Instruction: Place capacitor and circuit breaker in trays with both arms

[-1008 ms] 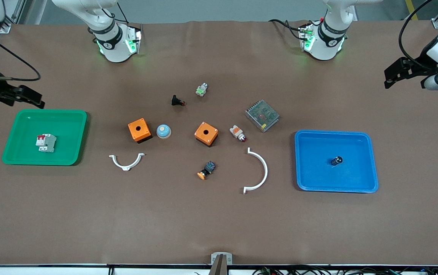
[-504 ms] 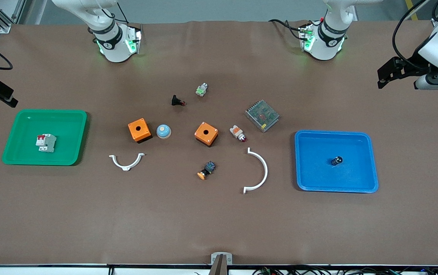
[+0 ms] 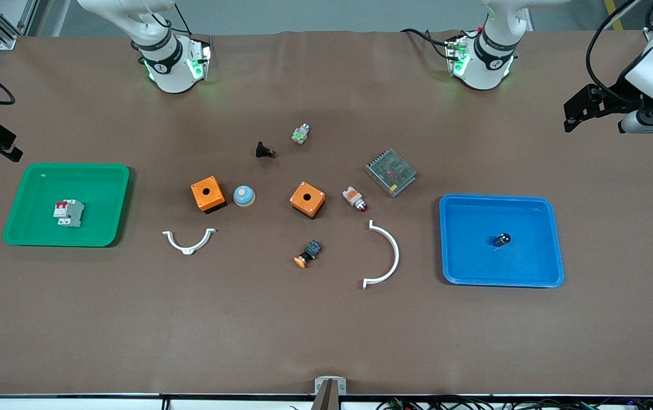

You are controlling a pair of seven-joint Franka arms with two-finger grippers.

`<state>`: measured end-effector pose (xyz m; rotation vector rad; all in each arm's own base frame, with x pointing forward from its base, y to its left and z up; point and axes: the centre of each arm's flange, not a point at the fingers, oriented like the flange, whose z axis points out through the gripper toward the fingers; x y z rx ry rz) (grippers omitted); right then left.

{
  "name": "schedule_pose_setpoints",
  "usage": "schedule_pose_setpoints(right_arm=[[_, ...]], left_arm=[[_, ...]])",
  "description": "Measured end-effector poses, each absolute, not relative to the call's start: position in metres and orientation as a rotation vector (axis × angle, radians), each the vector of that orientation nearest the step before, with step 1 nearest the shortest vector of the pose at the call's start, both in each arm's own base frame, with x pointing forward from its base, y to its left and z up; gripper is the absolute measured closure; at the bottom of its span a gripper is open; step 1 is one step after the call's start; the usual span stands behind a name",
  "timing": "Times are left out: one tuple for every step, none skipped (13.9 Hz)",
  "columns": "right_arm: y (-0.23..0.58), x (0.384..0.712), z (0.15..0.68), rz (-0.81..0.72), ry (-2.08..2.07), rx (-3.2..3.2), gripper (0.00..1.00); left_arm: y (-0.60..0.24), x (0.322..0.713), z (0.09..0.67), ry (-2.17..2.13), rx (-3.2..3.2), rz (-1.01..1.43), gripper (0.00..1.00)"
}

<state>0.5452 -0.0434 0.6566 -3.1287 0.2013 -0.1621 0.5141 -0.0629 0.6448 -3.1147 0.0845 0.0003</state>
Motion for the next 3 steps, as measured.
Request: schedule_pose_setpoints(right_arm=[[-0.0434, 0.5451, 0.6582, -0.168, 0.201, -3.128, 0.00], [-0.0436, 0.5451, 0.6604, -0.175, 0.202, -3.128, 0.00], [-0.0440, 0.5450, 0.6620, -0.180, 0.203, -3.128, 0.00]], left_arm=[[-0.0629, 0.5141, 0.6449, 0.084, -3.115, 0.000, 0.00], [-0.0629, 0.5141, 0.6450, 0.084, -3.115, 0.000, 0.00], [-0.0629, 0.5141, 0.6452, 0.084, -3.115, -0.001, 0.00]])
